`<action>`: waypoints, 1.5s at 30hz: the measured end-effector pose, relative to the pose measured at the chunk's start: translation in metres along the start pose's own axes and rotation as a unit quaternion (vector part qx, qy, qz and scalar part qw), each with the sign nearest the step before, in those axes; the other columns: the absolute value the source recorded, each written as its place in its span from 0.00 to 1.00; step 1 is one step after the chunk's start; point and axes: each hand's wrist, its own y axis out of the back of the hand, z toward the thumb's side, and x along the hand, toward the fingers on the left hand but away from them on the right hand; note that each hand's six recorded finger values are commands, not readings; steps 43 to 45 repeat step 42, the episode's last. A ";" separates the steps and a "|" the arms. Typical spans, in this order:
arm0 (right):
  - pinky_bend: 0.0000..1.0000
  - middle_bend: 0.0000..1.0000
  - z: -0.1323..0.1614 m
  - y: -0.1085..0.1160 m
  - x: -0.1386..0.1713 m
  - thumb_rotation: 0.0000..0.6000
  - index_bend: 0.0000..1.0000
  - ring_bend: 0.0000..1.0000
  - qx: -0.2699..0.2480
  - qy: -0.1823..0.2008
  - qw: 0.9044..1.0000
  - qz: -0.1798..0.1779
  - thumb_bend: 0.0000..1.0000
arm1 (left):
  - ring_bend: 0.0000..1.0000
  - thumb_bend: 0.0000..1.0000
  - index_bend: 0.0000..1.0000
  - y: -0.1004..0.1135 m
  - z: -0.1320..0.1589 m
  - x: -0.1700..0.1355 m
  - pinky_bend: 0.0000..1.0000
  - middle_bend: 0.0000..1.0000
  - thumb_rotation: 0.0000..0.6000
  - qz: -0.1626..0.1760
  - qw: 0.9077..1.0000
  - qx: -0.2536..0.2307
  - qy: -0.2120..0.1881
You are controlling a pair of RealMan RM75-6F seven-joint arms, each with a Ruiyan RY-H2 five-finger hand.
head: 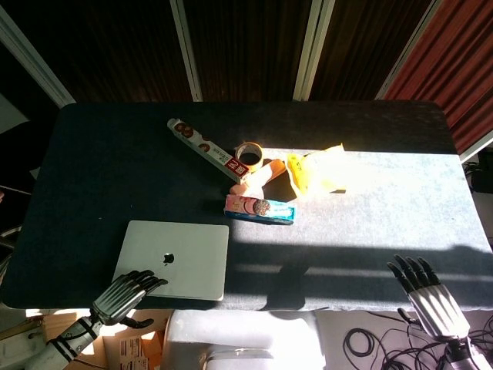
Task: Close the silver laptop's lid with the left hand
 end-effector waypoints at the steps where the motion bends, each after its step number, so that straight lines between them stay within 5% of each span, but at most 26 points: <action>1: 0.00 0.00 0.000 0.000 0.000 1.00 0.00 0.00 0.000 0.000 1.000 0.000 0.21 | 0.16 0.19 0.19 -0.003 0.000 0.000 0.32 0.28 0.66 -0.005 1.000 -0.002 0.000; 14: 0.00 0.00 -0.002 0.002 0.000 1.00 0.00 0.00 -0.001 -0.005 1.000 -0.005 0.21 | 0.05 0.19 0.11 -0.033 0.000 0.003 0.30 0.16 0.66 -0.057 0.998 -0.025 0.002; 19: 0.00 0.00 -0.005 0.009 0.001 1.00 0.00 0.00 -0.008 -0.015 1.000 -0.020 0.21 | 0.04 0.17 0.04 -0.008 0.001 -0.001 0.24 0.13 0.65 -0.001 0.999 -0.034 -0.001; 24: 0.00 0.00 -0.010 0.025 0.003 1.00 0.00 0.00 -0.024 -0.033 0.998 -0.054 0.20 | 0.00 0.17 0.01 0.034 -0.005 -0.026 0.15 0.08 0.66 0.101 0.994 -0.039 0.011; 30: 0.00 0.00 -0.008 0.039 0.001 1.00 0.00 0.00 -0.037 -0.051 0.994 -0.086 0.21 | 0.00 0.16 0.00 0.066 -0.024 -0.104 0.13 0.04 0.87 0.197 0.974 -0.042 0.106; 36: 0.00 0.00 -0.004 0.040 -0.004 1.00 0.00 0.00 -0.037 -0.059 0.993 -0.090 0.20 | 0.00 0.16 0.00 0.061 -0.034 -0.154 0.13 0.04 1.00 0.247 0.951 -0.075 0.171; 45: 0.00 0.00 0.003 0.035 -0.005 1.00 0.00 0.00 -0.029 -0.050 0.995 -0.081 0.21 | 0.00 0.16 0.00 0.051 -0.040 -0.161 0.13 0.04 1.00 0.243 0.950 -0.097 0.171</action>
